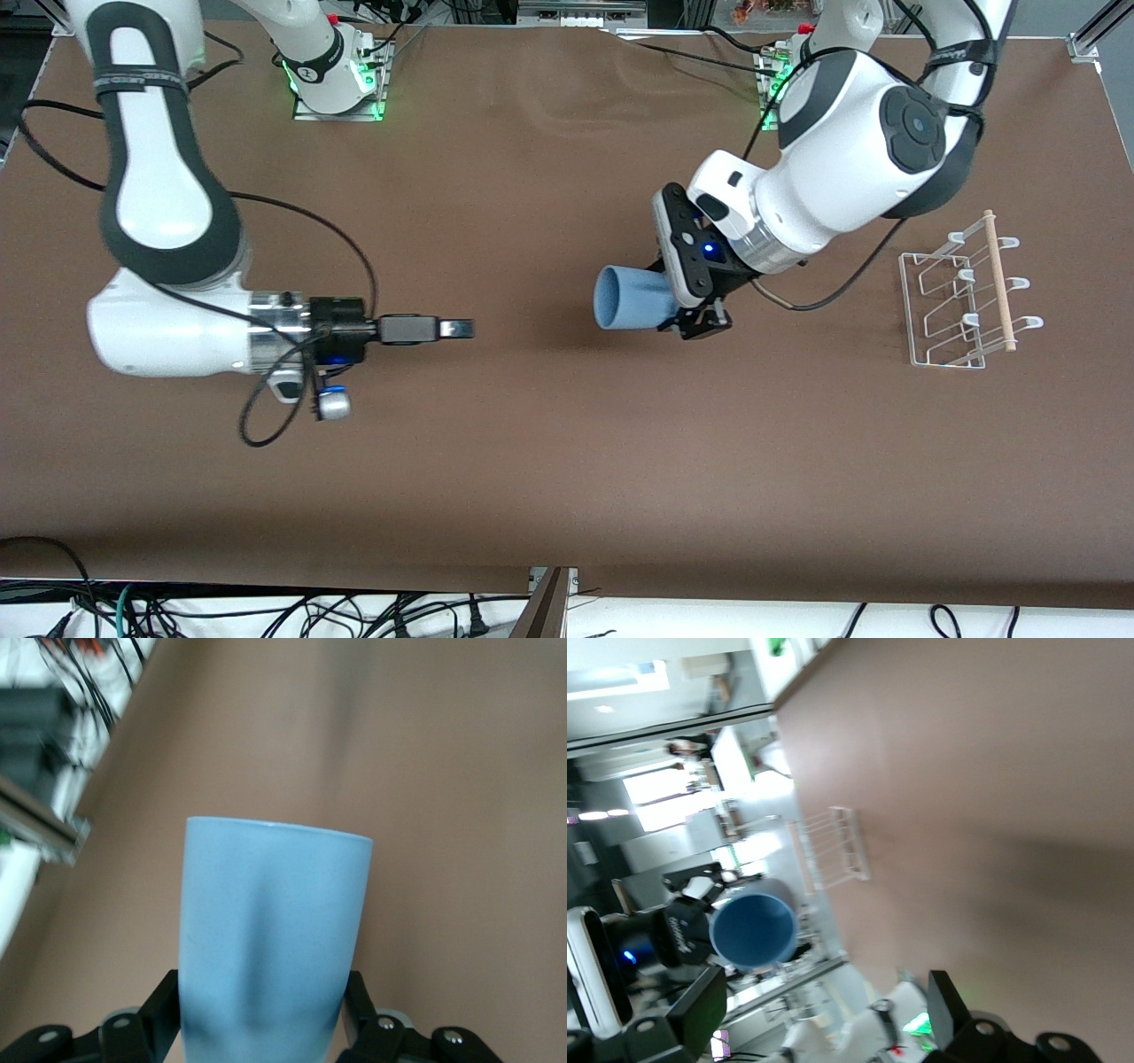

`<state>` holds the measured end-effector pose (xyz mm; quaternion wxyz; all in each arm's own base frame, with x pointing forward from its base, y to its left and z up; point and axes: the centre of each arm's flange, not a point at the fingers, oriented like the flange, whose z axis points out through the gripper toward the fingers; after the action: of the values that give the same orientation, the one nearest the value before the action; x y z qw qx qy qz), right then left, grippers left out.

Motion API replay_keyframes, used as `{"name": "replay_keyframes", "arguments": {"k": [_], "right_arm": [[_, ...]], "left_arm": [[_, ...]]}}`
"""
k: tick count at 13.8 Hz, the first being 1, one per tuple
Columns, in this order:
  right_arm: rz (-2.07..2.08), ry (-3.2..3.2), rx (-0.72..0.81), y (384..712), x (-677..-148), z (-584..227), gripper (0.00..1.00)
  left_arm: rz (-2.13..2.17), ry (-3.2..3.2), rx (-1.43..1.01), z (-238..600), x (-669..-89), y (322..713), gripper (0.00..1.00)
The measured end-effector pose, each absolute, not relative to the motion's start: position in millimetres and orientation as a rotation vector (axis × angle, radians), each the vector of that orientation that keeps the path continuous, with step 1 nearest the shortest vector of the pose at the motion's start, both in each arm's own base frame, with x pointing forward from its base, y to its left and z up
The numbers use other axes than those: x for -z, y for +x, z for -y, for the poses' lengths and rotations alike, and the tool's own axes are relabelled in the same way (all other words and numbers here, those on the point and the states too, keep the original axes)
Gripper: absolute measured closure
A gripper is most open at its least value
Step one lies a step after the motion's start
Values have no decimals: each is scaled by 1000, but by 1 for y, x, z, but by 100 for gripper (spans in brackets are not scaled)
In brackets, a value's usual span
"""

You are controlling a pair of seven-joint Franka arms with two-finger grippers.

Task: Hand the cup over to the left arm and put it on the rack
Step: 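Open the right gripper and withdraw while the left gripper carries cup, then lower the cup onto the wire rack with the left gripper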

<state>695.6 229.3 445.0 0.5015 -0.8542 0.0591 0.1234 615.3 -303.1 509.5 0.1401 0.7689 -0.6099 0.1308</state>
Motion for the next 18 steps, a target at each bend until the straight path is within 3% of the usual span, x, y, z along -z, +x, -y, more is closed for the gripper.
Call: {"name": "replay_keyframes", "arguments": {"k": [10,18], "right_arm": [[68,-2850,-228,680,-456,-133,0],[27,-3172,-77,650,-530,-52,0]], "left_arm": [[1979,2589,468,143,-484,625,25],[1498,2985,1243,34,-405,632,25]]}}
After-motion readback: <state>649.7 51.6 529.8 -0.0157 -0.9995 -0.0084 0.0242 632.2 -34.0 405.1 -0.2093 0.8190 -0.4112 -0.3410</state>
